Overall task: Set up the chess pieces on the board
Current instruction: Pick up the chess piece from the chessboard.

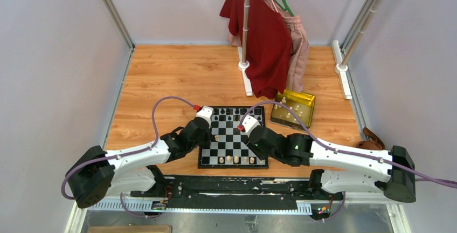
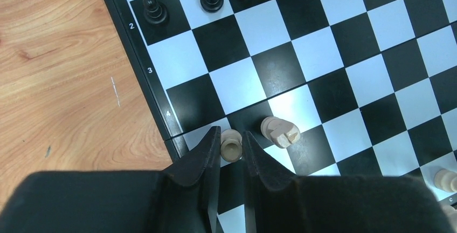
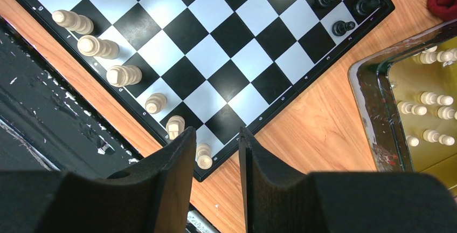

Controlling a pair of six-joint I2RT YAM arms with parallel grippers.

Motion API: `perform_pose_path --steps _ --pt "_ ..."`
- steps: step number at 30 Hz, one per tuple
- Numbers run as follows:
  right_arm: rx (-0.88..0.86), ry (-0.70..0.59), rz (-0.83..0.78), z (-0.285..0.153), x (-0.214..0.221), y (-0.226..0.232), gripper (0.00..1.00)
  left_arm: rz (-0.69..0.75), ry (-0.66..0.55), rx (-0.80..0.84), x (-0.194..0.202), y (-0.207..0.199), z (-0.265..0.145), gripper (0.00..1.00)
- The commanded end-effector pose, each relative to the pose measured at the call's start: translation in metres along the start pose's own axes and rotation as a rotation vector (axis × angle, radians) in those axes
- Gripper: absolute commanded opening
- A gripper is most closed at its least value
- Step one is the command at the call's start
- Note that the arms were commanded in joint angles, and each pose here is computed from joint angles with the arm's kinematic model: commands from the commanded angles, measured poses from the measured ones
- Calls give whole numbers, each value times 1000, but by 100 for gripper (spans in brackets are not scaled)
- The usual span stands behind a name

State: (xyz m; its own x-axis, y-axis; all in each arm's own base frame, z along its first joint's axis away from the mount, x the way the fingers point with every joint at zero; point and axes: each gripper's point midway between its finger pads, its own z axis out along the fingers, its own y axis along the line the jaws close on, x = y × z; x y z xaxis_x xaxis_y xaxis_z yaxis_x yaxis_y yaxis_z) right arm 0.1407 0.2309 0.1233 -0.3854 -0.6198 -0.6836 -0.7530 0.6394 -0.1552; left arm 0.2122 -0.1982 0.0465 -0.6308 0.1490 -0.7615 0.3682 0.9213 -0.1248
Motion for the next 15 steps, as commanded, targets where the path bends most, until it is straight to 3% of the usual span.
perform_pose_path --steps 1,8,15 --pt "31 -7 -4 0 0 -8 39 -11 -50 15 -15 -6 -2 16" --pt "31 -19 2 -2 -1 -9 39 -65 -47 -53 -12 7 -11 8" --pt "29 -17 -1 -2 -1 -9 39 -95 -57 -82 -2 10 -34 7"
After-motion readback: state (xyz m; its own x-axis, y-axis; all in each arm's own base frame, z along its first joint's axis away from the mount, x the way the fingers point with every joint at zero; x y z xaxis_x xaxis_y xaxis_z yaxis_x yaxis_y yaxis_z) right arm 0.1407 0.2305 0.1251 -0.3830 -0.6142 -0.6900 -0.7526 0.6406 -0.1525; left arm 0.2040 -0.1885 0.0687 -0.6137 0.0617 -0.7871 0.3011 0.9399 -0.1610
